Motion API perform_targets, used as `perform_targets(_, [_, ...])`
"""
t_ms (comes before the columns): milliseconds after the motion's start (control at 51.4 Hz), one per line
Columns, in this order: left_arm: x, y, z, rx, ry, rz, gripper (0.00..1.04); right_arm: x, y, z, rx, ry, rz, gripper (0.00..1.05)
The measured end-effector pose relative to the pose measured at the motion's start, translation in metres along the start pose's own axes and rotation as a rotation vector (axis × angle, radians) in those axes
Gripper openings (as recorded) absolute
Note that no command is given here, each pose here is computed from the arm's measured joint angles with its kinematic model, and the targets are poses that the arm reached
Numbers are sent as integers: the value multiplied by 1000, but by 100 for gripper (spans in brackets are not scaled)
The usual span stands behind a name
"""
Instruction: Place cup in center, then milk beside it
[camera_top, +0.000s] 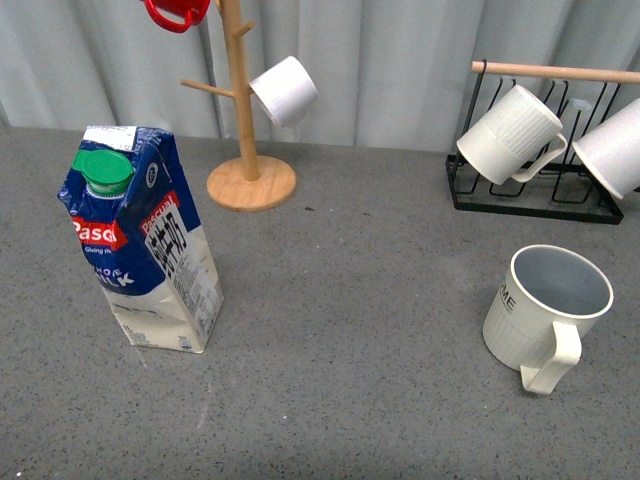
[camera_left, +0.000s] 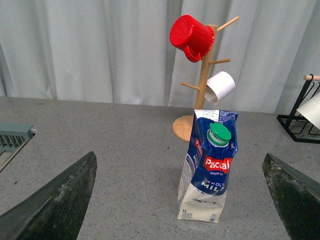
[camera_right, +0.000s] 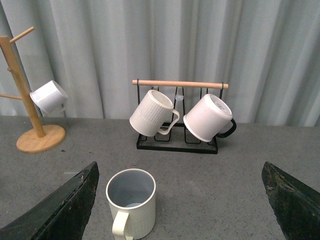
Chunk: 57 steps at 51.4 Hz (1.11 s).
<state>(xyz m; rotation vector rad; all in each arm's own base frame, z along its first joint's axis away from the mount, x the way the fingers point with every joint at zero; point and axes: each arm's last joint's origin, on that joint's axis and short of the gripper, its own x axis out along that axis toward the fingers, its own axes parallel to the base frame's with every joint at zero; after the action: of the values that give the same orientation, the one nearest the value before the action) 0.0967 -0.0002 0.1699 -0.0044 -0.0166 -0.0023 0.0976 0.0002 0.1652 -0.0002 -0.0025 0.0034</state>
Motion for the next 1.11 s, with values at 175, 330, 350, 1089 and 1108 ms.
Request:
perform_targets(175, [0, 0, 0, 0, 0, 0, 98, 0, 0, 0, 0, 0, 0, 95])
perform_targets(330, [0, 0, 0, 0, 0, 0, 98, 0, 0, 0, 0, 0, 0, 95])
perform_targets(350, [0, 0, 0, 0, 0, 0, 98, 0, 0, 0, 0, 0, 0, 95])
perform_targets(1089, [0, 0, 0, 0, 0, 0, 98, 0, 0, 0, 0, 0, 0, 95])
perform_targets(1108, [0, 0, 0, 0, 0, 0, 98, 0, 0, 0, 0, 0, 0, 95])
